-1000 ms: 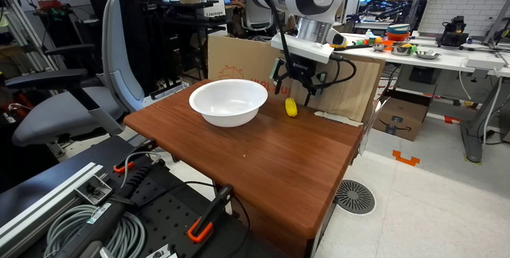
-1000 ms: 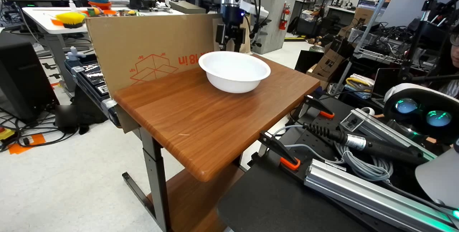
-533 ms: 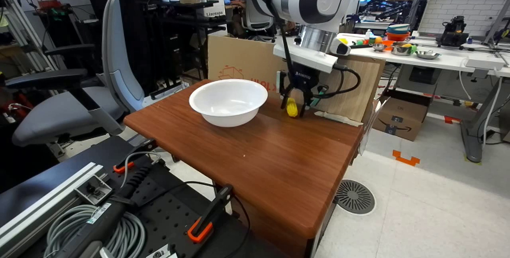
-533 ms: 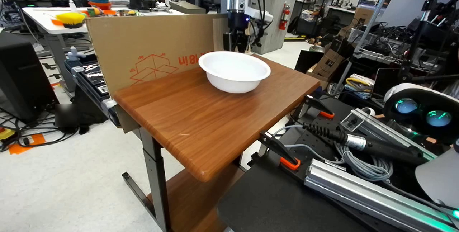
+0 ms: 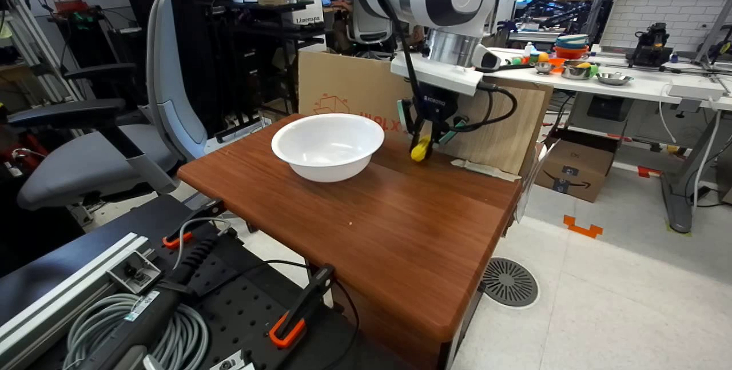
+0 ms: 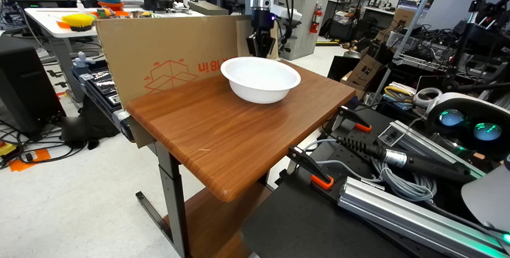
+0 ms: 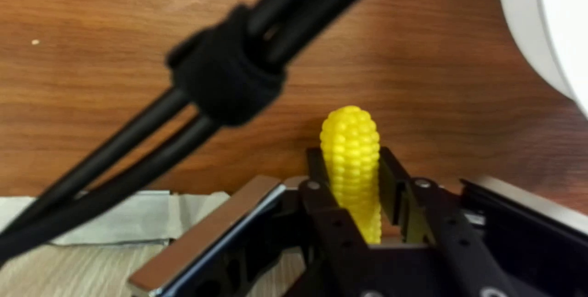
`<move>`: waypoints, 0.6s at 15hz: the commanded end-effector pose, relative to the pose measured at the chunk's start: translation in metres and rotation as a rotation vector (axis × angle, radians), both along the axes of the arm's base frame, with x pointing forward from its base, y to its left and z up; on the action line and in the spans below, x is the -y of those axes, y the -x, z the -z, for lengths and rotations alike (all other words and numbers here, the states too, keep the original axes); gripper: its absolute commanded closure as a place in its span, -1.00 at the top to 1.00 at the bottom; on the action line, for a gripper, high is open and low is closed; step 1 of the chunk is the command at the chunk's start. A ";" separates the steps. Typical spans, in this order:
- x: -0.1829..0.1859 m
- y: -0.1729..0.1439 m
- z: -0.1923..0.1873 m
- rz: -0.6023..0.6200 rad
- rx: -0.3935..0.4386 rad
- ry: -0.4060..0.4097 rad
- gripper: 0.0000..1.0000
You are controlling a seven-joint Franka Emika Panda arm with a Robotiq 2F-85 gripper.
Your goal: Pick up the yellow object and put it inside the white basin
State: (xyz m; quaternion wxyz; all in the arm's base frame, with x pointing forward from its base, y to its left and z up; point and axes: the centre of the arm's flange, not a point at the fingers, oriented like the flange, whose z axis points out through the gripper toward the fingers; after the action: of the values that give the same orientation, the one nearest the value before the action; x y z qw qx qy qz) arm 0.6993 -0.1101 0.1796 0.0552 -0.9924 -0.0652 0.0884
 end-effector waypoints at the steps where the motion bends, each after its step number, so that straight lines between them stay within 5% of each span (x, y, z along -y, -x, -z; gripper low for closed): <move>1: -0.037 0.032 -0.069 -0.067 0.138 0.021 -0.85; 3: -0.070 0.046 -0.109 -0.175 0.215 0.043 -0.85; 9: -0.140 0.117 -0.164 -0.275 0.175 0.013 -0.85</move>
State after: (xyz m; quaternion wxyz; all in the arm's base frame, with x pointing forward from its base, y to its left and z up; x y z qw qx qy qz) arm 0.6446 0.0032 0.3144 0.0286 -0.9831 -0.1807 0.0049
